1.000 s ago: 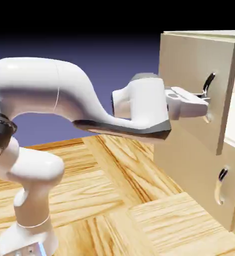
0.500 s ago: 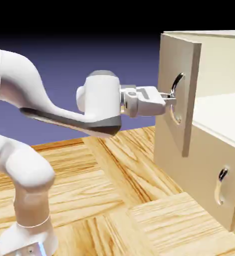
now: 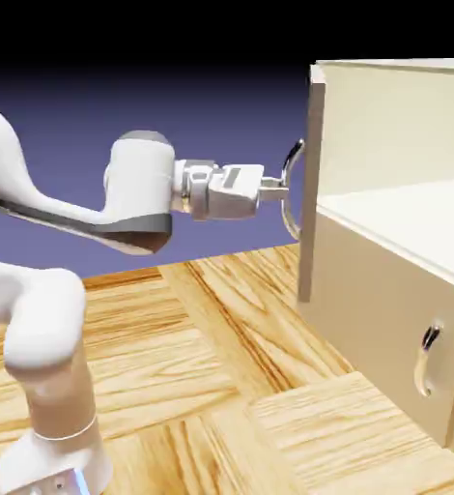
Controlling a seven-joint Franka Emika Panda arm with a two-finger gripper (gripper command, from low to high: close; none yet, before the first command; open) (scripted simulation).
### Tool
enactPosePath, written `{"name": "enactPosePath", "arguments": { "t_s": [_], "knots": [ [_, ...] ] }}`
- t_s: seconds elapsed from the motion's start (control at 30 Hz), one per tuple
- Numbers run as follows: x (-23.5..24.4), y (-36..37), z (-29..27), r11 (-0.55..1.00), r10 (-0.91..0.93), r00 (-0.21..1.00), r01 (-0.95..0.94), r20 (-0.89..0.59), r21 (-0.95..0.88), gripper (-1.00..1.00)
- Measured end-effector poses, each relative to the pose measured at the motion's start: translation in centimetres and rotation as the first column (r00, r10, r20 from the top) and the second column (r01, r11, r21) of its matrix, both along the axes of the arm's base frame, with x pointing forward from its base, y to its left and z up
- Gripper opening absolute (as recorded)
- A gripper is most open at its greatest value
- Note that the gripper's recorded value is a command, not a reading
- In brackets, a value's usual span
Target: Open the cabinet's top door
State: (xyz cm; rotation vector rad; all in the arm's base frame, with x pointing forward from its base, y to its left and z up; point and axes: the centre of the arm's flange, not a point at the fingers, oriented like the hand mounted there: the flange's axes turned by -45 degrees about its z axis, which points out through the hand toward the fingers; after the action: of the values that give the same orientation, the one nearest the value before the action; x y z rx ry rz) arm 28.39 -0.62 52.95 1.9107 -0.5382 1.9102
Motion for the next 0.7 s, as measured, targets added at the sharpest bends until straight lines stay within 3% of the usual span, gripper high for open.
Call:
{"name": "enactPosePath", "arguments": {
  "t_s": [0.7],
  "knots": [
    [-7.0,9.6,0.0,0.975,-0.221,0.975,0.221,0.0,0.0,-1.0]
  ]
}}
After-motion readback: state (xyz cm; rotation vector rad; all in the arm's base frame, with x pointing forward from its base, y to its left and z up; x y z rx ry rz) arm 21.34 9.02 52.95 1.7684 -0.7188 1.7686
